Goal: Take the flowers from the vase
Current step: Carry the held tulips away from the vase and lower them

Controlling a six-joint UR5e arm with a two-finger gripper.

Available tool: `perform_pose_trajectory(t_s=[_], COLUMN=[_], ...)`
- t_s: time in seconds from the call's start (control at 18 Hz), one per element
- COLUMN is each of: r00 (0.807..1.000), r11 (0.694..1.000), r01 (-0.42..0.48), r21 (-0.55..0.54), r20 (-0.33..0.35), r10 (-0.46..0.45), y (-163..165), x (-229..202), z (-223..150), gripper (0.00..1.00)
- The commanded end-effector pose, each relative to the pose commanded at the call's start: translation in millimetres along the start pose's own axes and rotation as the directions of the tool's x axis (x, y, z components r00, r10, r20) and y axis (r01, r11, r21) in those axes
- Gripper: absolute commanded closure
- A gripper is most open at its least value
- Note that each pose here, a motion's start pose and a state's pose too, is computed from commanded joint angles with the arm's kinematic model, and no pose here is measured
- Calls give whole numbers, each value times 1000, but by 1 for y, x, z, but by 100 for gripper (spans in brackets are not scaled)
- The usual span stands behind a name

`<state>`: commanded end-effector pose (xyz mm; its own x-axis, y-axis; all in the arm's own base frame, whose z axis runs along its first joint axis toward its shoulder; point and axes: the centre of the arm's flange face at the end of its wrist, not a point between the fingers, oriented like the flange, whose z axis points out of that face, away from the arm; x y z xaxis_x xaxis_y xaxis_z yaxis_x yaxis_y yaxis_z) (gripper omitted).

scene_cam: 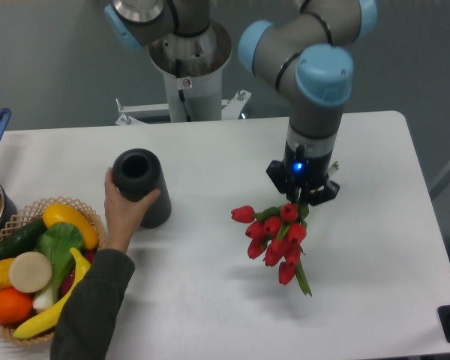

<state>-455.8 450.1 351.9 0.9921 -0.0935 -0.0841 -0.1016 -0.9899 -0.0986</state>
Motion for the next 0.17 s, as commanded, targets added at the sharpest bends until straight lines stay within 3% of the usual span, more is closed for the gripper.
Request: perform_pose_trajectory(t_s=[0.17], r00=[1000], r11=[1000], r01=[-6], r21=[-20], r20=[6], r10=[6], y=[-5], x=[1], z=[1], gripper=[96])
